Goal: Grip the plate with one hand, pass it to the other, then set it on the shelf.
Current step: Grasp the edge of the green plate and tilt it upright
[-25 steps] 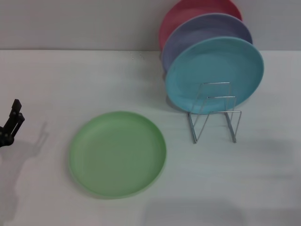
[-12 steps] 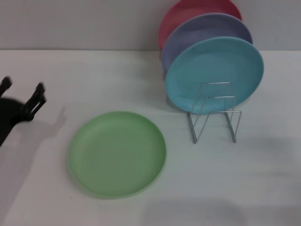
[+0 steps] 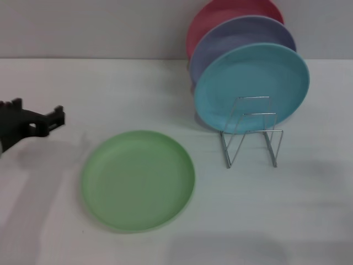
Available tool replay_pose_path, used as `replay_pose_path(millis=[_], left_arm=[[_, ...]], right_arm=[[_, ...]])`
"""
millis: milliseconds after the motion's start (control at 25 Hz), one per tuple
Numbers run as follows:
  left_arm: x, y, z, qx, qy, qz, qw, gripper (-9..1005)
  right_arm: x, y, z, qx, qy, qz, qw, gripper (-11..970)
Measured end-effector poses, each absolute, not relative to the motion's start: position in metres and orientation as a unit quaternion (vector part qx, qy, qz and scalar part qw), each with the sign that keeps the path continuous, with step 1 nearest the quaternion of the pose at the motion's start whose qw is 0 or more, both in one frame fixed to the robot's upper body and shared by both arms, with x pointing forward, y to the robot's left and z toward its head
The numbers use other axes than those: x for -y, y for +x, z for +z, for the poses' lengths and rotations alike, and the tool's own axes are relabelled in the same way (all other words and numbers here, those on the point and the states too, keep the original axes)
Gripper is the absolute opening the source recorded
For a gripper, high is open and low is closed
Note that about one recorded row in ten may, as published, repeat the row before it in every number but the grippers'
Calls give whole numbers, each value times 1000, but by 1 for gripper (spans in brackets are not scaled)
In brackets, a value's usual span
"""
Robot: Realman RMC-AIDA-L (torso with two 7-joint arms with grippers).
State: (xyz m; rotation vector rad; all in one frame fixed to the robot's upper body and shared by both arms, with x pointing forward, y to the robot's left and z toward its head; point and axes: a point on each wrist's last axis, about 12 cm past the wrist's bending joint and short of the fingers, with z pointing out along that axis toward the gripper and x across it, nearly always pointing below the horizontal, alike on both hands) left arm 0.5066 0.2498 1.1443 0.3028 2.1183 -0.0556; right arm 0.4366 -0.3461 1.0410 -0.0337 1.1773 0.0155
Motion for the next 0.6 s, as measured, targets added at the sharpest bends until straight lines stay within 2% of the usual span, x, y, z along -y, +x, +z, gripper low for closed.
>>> replay_pose_path(millis=[320, 600], left_arm=[[-241, 516, 1154, -891, 179, -44, 416, 805], [-240, 515, 1135, -917, 185, -55, 348, 787]], right_arm=[[345, 437, 1041, -556, -17, 10, 831, 809], [345, 436, 1039, -560, -15, 14, 828, 809]])
